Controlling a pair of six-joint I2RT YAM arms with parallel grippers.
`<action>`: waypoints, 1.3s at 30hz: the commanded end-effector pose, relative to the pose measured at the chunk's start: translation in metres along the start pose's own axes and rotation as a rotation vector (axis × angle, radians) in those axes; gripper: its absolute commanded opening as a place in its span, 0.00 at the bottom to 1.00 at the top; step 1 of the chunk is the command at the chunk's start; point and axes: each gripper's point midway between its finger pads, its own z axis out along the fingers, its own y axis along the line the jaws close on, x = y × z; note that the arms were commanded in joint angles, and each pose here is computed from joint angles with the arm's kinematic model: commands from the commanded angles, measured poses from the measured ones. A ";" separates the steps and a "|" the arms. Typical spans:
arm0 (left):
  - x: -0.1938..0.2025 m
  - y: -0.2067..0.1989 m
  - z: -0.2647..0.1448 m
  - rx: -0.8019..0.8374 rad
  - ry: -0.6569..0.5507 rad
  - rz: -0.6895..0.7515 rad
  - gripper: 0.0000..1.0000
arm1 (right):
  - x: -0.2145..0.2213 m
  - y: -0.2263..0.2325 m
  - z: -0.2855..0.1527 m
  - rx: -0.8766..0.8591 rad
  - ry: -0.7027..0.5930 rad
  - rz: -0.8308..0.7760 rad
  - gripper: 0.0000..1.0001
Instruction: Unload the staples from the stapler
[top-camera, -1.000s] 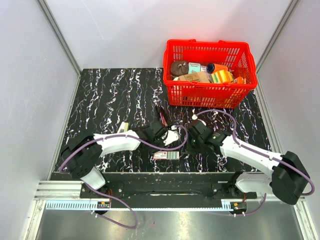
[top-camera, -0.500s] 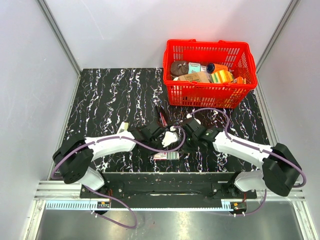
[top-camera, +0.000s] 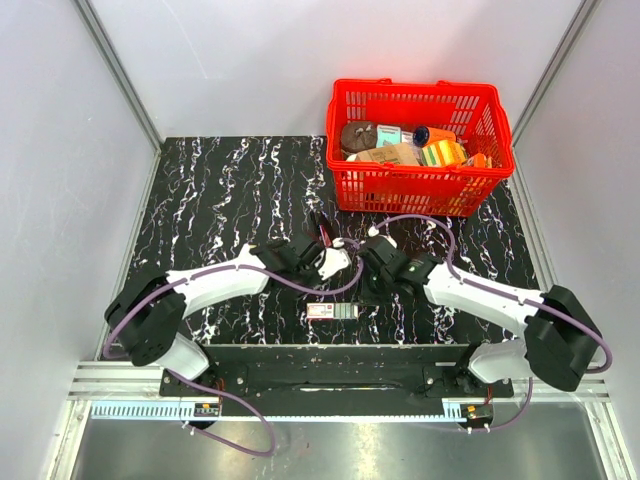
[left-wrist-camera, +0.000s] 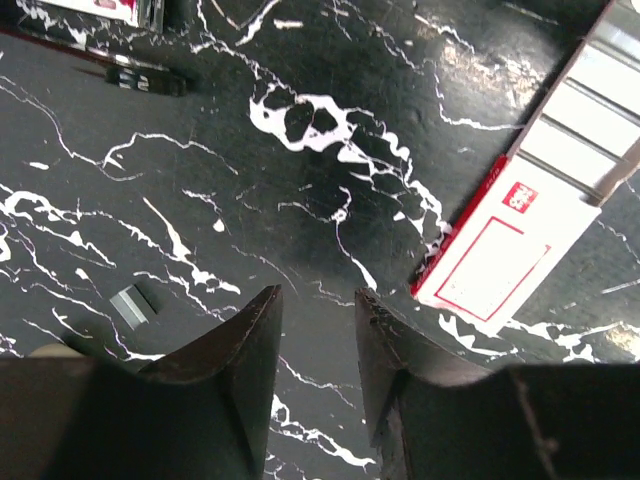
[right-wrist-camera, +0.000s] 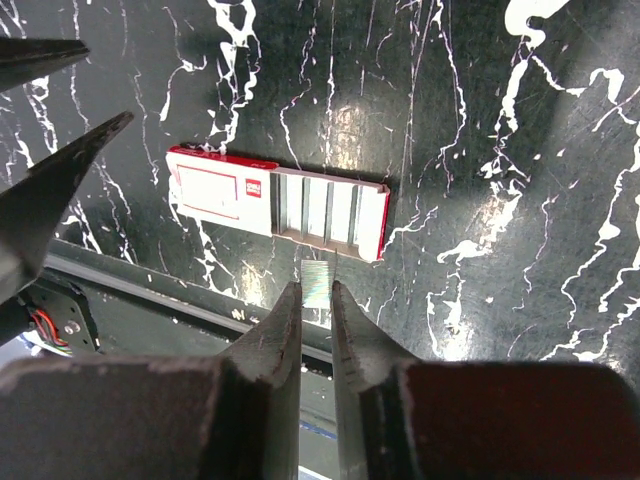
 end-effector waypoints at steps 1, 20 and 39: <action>-0.027 0.014 0.006 -0.060 -0.061 -0.005 0.40 | -0.004 0.005 -0.013 -0.036 -0.059 0.009 0.00; 0.005 -0.021 0.020 -0.024 0.007 0.082 0.38 | 0.000 -0.002 -0.017 -0.030 -0.074 0.042 0.00; -0.031 0.050 -0.073 -0.064 -0.172 -0.123 0.64 | 0.002 0.007 -0.004 0.075 -0.050 -0.026 0.00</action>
